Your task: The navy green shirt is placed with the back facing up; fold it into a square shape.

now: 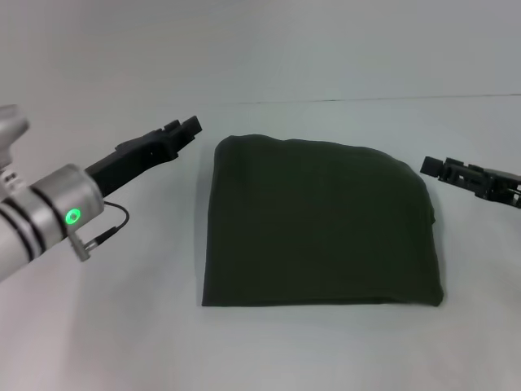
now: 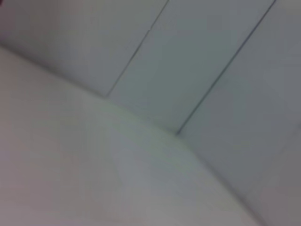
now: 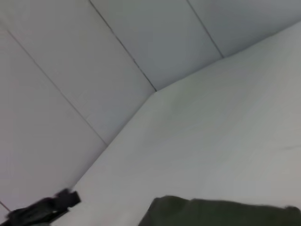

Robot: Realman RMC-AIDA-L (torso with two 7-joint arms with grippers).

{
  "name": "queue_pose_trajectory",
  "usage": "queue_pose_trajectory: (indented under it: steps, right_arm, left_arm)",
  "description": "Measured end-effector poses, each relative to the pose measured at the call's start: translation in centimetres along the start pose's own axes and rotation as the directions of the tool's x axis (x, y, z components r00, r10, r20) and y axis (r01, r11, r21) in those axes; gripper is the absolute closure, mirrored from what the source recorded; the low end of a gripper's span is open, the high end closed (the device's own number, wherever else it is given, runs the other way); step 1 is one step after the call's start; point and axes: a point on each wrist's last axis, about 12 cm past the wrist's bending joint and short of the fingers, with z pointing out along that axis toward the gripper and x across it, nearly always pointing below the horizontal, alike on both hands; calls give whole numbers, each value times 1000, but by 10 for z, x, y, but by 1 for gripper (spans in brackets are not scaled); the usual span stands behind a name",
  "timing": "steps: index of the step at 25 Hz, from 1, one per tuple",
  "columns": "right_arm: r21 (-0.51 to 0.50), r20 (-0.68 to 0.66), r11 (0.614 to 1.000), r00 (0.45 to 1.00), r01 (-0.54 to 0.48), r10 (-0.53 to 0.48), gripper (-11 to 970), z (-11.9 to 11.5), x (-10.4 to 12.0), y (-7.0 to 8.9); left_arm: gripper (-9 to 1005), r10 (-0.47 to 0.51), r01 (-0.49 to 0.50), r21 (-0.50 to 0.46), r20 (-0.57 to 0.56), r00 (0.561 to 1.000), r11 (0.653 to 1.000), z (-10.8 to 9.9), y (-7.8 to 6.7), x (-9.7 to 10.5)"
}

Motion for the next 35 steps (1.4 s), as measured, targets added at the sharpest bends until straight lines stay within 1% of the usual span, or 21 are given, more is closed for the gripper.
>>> queue_pose_trajectory:
  steps: [2,4,7,8,10,12,15,21,26,29,35]
  right_arm:
    - [-10,-2,1000,1000,15,-15,126,5,-5,2]
    - [-16,-8,999,999,44,-44,130,10,-11,3]
    - [-8,-44,995,994,102,-103,234,22,-17,5]
    - [0,-63,992,991,122,-122,269,27,-19,5]
    - [26,-104,986,982,164,-161,338,38,-22,4]
    - [45,-139,979,972,200,-192,432,47,-25,4]
    - [60,-175,970,959,237,-224,572,60,-26,6]
    - [89,-246,950,931,298,-269,821,86,-22,10]
    - [130,-301,935,912,329,-279,908,99,-13,8]
    - [167,-332,917,896,363,-294,960,106,-6,6]
    - [189,-377,881,861,433,-342,961,120,2,10]
  left_arm:
    - [730,22,-25,86,37,999,996,-12,-6,2]
    - [644,53,-64,175,70,996,982,-25,-13,5]
    - [515,101,-123,255,99,990,959,-42,-19,13]
    - [475,101,-123,255,99,990,959,-42,-19,13]
    - [394,170,-199,305,118,978,931,-57,-24,24]
    - [314,221,-254,329,135,966,910,-70,-26,34]
    - [210,229,-262,331,137,964,906,-75,-27,39]
    - [210,210,-240,323,125,970,915,-79,-26,47]
    - [209,210,-239,326,121,970,915,-78,-27,48]
    - [209,210,-238,327,121,970,914,-77,-27,48]
    - [210,209,-239,323,125,970,916,-76,-27,47]
